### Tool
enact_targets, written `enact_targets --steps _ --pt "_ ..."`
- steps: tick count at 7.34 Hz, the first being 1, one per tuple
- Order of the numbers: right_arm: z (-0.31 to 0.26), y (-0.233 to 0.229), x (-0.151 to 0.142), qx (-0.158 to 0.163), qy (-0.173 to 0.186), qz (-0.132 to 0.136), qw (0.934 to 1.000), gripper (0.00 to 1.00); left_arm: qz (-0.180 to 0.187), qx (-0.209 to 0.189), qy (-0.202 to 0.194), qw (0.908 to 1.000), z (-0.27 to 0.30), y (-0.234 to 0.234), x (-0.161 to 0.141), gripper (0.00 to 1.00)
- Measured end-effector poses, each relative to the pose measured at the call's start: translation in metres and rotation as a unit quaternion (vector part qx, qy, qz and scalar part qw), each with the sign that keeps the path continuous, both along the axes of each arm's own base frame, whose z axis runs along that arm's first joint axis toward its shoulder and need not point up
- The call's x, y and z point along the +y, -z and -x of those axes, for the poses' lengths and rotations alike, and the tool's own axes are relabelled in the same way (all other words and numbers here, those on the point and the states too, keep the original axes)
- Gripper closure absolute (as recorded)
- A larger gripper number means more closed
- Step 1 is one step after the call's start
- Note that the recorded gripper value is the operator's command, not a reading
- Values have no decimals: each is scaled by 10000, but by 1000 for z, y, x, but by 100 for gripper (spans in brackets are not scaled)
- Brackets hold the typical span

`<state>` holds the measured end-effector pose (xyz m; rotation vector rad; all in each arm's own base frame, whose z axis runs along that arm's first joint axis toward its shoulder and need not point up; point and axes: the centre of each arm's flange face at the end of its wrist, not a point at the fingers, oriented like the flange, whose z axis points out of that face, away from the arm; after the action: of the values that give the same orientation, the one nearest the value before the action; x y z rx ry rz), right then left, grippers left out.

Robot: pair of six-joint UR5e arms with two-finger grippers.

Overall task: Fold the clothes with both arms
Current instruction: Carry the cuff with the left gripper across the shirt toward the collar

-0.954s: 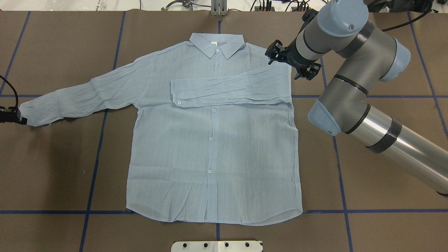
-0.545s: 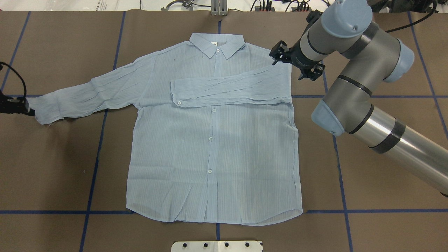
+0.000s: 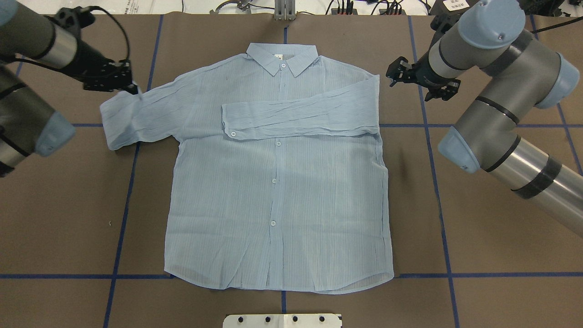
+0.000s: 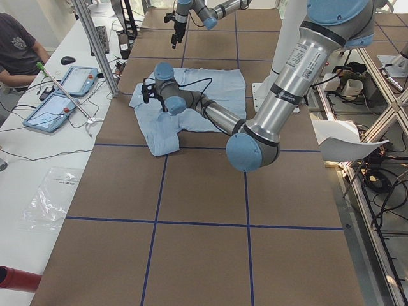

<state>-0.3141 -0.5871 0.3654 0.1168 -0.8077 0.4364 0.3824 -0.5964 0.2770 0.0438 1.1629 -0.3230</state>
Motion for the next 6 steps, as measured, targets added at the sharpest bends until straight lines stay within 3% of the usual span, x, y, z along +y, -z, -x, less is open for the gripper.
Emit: enact_targets --steps 3,5,6 --pt "-48 -50 2 309 83 -10 9995 1 453 317 293 9980 -138 138 25 100" --pt "-70 -72 26 423 227 -72 9988 1 726 393 464 9955 -216 200 54 100" --pt "-74 -75 32 435 258 -80 9987 0 739 381 507 9952 -239 210 69 81"
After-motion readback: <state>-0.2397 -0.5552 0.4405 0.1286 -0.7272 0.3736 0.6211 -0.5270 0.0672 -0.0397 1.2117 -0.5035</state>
